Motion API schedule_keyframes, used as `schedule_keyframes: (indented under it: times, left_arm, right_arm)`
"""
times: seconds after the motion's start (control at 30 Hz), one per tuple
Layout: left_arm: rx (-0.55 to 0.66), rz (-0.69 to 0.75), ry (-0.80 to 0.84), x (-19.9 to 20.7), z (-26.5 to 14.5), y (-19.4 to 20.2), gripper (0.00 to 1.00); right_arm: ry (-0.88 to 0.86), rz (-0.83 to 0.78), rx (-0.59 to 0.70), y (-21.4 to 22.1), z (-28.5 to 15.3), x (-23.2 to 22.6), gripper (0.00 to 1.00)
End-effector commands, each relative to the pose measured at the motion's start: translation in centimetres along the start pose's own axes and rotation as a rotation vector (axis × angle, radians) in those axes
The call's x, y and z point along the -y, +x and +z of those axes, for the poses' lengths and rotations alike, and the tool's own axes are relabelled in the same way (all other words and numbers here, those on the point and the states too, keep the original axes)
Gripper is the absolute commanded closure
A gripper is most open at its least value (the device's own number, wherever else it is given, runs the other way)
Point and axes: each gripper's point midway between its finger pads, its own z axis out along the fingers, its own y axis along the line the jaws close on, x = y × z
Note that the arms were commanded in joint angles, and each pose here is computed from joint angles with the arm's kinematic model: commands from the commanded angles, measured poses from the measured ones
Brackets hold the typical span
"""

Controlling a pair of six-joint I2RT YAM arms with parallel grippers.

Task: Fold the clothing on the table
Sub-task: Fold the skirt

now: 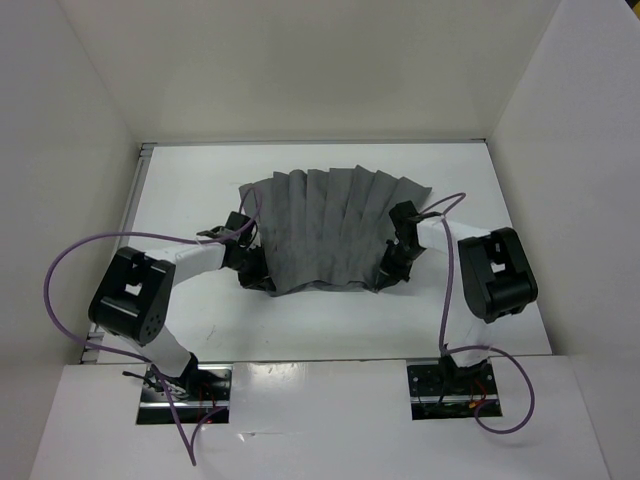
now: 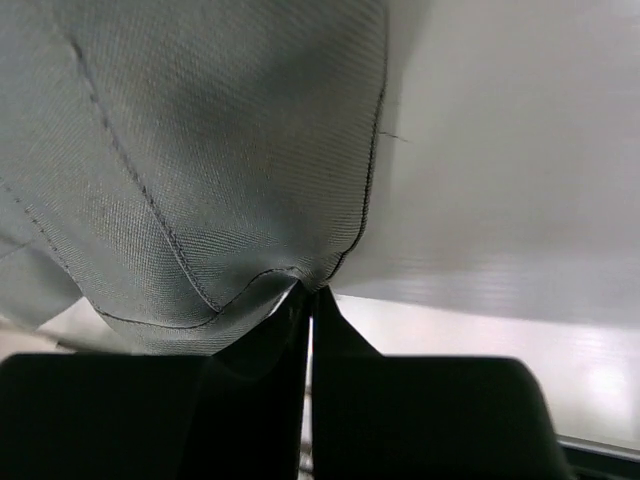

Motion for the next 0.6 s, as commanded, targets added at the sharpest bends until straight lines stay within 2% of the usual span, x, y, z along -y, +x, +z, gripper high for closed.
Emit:
schedule_keyframes:
  times: [0.0,0.1,0.17,0.23,0.47,0.57]
  left_arm:
    - [0.004,0.0,-0.06,-1.4,-0.3,-0.5,1.0]
    - [0.058,-0.014,-0.095,-1.9,-2.2,-2.0,1.0]
    - [0.072,-0.017,-0.18,-3.5,-2.7,-2.3,1.0]
    - [0.071,-0.019,-0.197,-3.8,-2.7,-2.2,1.0]
    - [0.051,-0.008,-0.082,-1.8,-1.8,-2.5,1.0]
    - [0.086,0.01,-0.035,0.0,-2.3,-5.1,1.0]
  right_arm:
    - [0.153,0.017,0.219,-3.7,-1.6,2.4,1.0]
    - [0.197,0.029,0.321,-5.7,-5.3,3.5,1.0]
    - [0.258,0.075,0.332,-6.3,-6.7,5.6,1.0]
    - [0.298,0.086,0.349,-6.8,-7.1,6.8,1.0]
    - [0.177,0.053,0.325,-7.1,-6.9,4.1,1.0]
    - [0.086,-0.003,0.403,-8.5,-10.0,1.1,1.0]
